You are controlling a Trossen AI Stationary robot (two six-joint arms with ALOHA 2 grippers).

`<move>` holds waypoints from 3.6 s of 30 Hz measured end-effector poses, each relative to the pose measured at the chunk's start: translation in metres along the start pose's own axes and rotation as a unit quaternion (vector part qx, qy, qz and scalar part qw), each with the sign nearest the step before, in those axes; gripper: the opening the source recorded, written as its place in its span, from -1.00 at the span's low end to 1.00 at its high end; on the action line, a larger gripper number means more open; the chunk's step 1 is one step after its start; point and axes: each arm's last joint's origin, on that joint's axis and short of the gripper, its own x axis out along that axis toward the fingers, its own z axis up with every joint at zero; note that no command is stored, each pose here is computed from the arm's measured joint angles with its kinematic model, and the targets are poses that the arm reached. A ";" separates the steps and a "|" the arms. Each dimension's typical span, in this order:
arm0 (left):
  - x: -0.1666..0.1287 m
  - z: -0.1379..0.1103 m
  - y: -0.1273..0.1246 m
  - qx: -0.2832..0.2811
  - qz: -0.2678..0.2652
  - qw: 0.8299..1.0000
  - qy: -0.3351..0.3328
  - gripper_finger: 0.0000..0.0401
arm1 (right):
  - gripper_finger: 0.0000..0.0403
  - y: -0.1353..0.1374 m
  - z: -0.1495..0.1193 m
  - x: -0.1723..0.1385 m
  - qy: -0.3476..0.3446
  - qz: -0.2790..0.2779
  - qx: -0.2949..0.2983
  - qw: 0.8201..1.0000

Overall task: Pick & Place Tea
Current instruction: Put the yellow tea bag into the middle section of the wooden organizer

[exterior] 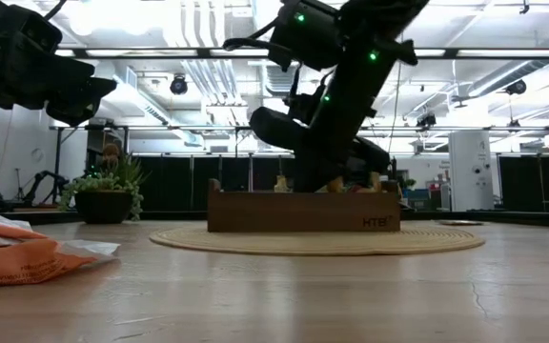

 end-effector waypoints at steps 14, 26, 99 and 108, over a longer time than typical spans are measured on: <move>0.000 0.000 0.000 0.000 0.000 1.000 0.000 -0.17 | -0.96 0.024 0.026 -0.032 -0.001 0.000 0.027 1.000; 0.000 0.000 0.000 0.000 0.000 1.000 0.000 -0.17 | -0.96 0.016 0.020 -0.034 0.028 -0.038 0.046 0.998; 0.000 0.000 0.000 0.000 0.000 1.000 0.000 -0.17 | -0.96 0.055 0.028 -0.073 -0.040 -0.026 -0.101 0.994; 0.000 0.000 0.000 0.000 0.000 1.000 0.000 -0.17 | -0.96 0.041 0.016 -0.106 -0.065 -0.083 -0.083 0.991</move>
